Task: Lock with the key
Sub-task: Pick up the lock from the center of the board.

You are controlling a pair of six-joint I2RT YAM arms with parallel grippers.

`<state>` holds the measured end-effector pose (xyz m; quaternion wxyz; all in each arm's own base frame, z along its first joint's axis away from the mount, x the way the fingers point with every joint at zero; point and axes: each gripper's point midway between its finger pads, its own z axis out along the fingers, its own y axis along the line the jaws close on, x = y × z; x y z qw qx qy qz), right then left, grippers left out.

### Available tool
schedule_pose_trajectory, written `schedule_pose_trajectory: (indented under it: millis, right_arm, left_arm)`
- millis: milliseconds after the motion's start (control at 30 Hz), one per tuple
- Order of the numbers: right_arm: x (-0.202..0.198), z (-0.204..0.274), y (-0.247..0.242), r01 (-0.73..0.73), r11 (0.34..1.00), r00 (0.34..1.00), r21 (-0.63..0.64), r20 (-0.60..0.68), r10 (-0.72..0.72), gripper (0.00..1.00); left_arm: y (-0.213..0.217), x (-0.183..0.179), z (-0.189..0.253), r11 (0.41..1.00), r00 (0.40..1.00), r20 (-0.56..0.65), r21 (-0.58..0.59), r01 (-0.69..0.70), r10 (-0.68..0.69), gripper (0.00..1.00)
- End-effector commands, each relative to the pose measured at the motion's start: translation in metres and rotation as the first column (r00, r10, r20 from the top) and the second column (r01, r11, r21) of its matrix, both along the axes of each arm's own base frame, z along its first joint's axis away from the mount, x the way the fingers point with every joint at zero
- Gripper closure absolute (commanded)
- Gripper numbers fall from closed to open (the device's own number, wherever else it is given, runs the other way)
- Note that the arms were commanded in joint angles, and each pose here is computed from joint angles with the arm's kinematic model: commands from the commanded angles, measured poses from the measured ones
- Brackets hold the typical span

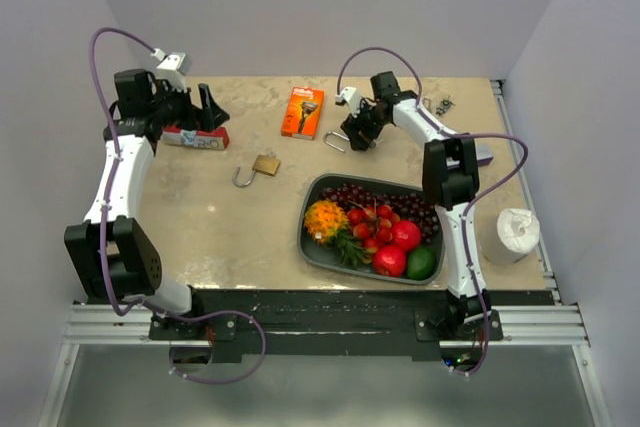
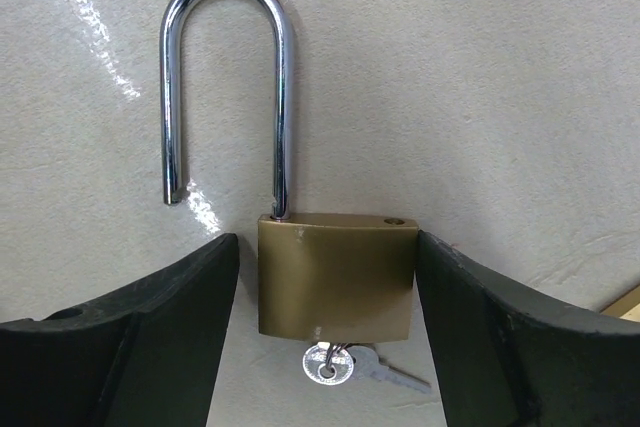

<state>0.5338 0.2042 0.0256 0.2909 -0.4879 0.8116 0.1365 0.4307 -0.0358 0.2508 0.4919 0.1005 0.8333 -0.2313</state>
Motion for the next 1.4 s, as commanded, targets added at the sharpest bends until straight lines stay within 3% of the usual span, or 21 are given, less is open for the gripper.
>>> schedule_pose_trajectory:
  millis: [0, 200, 333, 533, 567, 600, 733, 1033, 1367]
  right_arm:
    - [-0.023, -0.023, -0.009, 0.038, 0.999, 0.989, -0.005, -0.146, -0.038, 0.24]
    - [-0.029, -0.029, -0.02, 0.031, 0.999, 0.988, -0.041, -0.148, -0.036, 0.2]
    - [-0.026, -0.033, -0.025, 0.04, 0.997, 0.991, -0.066, -0.121, -0.048, 0.28]
    - [-0.024, -0.026, -0.026, 0.045, 0.996, 0.994, -0.071, -0.096, -0.052, 0.72]
    - [-0.02, -0.021, -0.027, 0.053, 0.996, 0.995, -0.071, -0.078, -0.059, 0.91]
    - [-0.019, -0.017, -0.027, 0.057, 0.996, 0.996, -0.066, -0.067, -0.061, 1.0]
    - [-0.01, 0.023, -0.016, 0.066, 0.998, 0.998, 0.008, -0.002, -0.066, 1.0]
    - [-0.005, 0.103, 0.023, 0.072, 0.961, 0.997, 0.266, 0.013, -0.078, 1.0]
    - [-0.048, 0.169, 0.08, -0.047, 0.879, 0.996, 0.475, -0.046, 0.078, 1.0]
  left_arm:
    - [-0.004, -0.006, 0.047, 0.995, 0.981, 0.18, 0.073, 0.06, -0.073, 0.0]
    - [-0.005, -0.008, 0.049, 0.992, 0.975, 0.198, 0.094, 0.08, -0.097, 0.0]
    - [-0.003, -0.006, 0.043, 0.993, 0.982, 0.168, 0.091, 0.072, -0.086, 0.0]
    - [-0.006, -0.009, 0.043, 0.986, 0.972, 0.194, 0.127, 0.11, -0.134, 0.0]
    - [-0.007, -0.01, 0.044, 0.984, 0.968, 0.206, 0.132, 0.116, -0.142, 0.0]
    - [-0.008, -0.01, 0.044, 0.981, 0.962, 0.224, 0.148, 0.126, -0.157, 0.0]
    - [-0.015, -0.013, 0.036, 0.967, 0.945, 0.245, 0.185, 0.174, -0.217, 0.0]
    - [-0.023, -0.006, 0.025, 0.945, 0.909, 0.299, 0.236, 0.226, -0.292, 0.01]
    - [-0.034, -0.016, 0.022, 0.894, 0.842, 0.346, 0.331, 0.302, -0.413, 0.02]
